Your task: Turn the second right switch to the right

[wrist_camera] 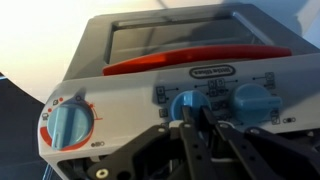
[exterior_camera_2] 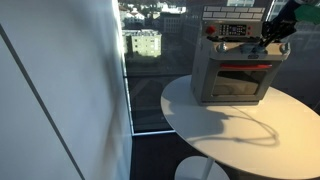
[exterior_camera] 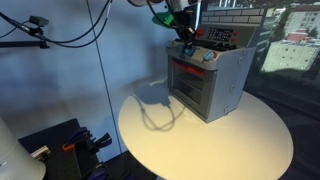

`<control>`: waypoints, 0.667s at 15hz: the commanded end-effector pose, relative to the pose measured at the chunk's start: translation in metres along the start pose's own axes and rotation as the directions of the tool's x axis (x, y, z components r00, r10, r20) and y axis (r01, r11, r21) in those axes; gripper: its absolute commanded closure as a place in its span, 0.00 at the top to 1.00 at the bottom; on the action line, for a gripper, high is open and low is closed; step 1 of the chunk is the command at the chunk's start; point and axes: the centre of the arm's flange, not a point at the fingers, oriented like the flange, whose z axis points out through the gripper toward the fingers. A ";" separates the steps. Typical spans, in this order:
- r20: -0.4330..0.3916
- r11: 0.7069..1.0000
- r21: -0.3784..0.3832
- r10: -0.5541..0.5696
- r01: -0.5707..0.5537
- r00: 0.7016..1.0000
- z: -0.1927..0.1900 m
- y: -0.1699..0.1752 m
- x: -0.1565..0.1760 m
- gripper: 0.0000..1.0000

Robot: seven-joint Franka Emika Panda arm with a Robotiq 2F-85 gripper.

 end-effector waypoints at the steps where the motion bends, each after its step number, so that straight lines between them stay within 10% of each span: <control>1: -0.003 0.999 0.003 0.047 -0.047 0.999 -0.002 0.007 0.008 0.06; 10: 0.014 0.971 0.045 0.233 -0.234 0.972 -0.007 0.019 0.009 0.06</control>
